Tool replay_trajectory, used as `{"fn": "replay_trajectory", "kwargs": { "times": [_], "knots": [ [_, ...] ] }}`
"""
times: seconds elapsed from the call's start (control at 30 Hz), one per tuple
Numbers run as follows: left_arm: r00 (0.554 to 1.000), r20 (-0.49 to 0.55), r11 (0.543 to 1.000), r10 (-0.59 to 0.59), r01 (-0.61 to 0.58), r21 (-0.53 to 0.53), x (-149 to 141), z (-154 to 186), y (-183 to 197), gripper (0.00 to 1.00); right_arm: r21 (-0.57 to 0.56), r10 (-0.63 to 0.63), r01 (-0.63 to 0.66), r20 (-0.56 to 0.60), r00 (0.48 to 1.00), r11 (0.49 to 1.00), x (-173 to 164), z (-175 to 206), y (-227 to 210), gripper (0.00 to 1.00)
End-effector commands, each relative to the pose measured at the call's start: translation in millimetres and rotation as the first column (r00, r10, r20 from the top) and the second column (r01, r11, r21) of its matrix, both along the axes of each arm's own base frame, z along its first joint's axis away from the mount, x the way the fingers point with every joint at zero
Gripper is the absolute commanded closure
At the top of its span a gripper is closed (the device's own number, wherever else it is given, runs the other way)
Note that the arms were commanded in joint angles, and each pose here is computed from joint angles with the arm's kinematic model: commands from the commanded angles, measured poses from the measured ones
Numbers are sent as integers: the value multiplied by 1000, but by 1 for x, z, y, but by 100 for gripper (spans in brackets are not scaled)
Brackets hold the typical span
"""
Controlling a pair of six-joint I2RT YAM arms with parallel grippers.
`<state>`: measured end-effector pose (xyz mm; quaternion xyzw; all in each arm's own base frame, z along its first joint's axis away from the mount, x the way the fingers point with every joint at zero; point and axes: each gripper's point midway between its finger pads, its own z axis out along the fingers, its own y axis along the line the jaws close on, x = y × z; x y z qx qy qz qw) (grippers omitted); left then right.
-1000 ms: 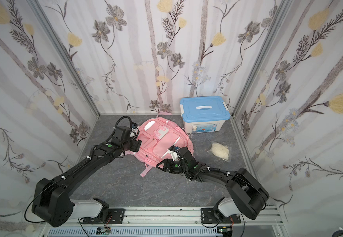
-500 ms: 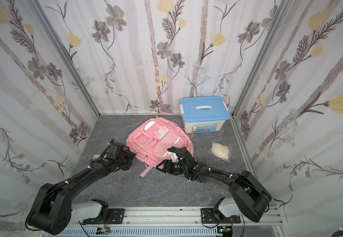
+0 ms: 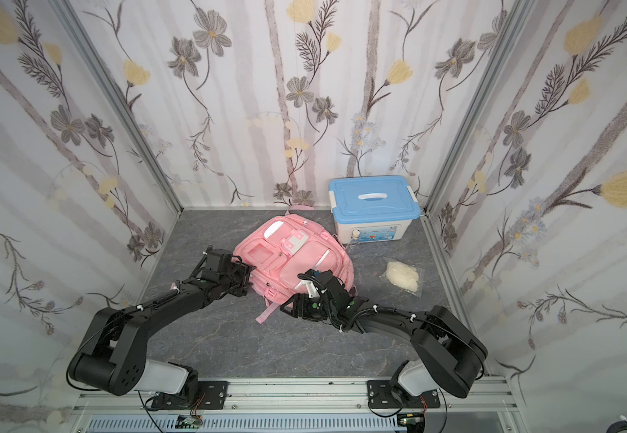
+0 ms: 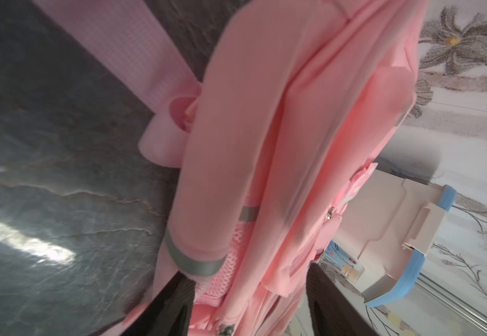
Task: Zip up the backpack
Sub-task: Zip the zipper on the backpack.
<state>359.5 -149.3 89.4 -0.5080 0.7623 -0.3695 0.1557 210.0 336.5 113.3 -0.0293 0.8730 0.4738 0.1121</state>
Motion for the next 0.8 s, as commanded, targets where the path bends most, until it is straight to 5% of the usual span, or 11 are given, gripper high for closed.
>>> {"fn": "replay_trajectory", "kwargs": {
  "times": [0.0, 0.37, 0.77],
  "knots": [
    [998, 65, 999, -22, 23, -22, 14, 12, -8, 43, 6, -21, 21, 15, 1000, 1000, 4, 1, 3, 33],
    [999, 23, 1000, -29, 29, 5, -7, 14, -2, 47, -7, -37, 37, 8, 999, 999, 2, -2, 1, 32],
    [998, 31, 999, -47, 46, 10, 17, -4, -12, 50, -8, -50, 50, 16, 999, 999, 5, 1, 1, 31]
  ]
}}
